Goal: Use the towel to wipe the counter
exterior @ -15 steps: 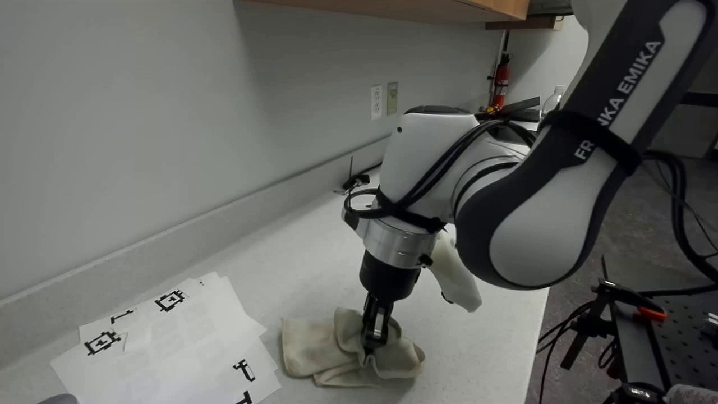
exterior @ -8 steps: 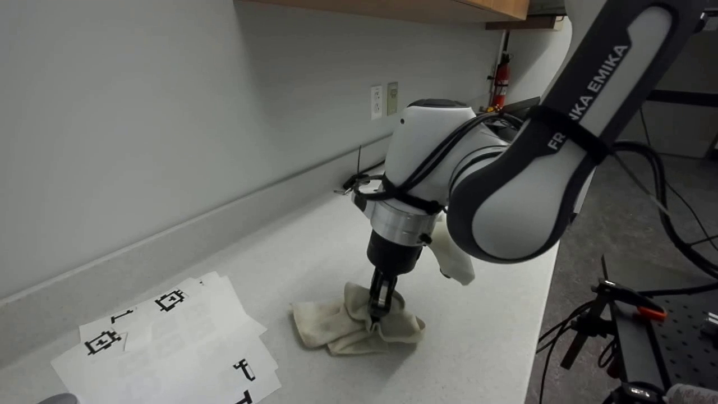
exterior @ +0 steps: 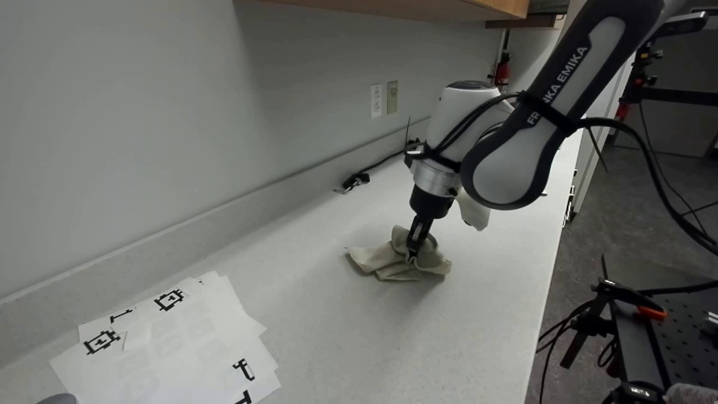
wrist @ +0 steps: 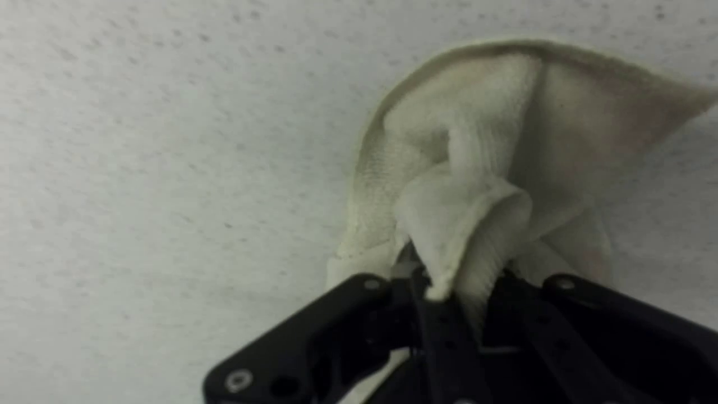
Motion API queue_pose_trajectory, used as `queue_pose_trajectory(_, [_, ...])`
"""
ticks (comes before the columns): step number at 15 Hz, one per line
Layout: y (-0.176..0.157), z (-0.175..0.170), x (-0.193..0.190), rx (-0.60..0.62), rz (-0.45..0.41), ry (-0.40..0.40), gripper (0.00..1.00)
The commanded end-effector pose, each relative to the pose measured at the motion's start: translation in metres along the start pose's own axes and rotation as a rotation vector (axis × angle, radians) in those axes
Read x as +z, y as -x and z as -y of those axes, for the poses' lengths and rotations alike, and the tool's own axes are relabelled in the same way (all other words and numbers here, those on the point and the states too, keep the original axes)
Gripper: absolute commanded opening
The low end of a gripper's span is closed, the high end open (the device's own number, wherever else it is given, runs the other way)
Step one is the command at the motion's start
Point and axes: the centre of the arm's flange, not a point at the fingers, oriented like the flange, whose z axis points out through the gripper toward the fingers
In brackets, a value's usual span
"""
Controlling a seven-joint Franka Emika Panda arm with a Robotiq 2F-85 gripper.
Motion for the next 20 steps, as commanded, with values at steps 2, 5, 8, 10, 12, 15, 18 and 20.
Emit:
queue_pose_trajectory(2, [0.026, -0.042, -0.017, 0.128, -0.026, 0.052, 0.02])
queue_pose_trajectory(5, [0.030, -0.052, -0.021, 0.171, -0.028, 0.070, 0.02])
queue_pose_trajectory(8, [0.022, -0.044, -0.026, 0.204, -0.036, 0.064, 0.02])
queue_pose_trajectory(10, [0.014, -0.026, -0.032, 0.209, -0.040, 0.033, 0.02])
queue_pose_trajectory(12, [0.007, -0.001, -0.039, 0.189, -0.037, -0.014, 0.02])
queue_pose_trajectory(15, [-0.003, 0.039, -0.053, 0.136, -0.051, -0.073, 0.02])
queue_pose_trajectory(18, [-0.009, 0.065, -0.062, 0.088, -0.061, -0.101, 0.31])
queue_pose_trajectory(20, [-0.011, 0.076, -0.066, 0.064, -0.069, -0.114, 0.42])
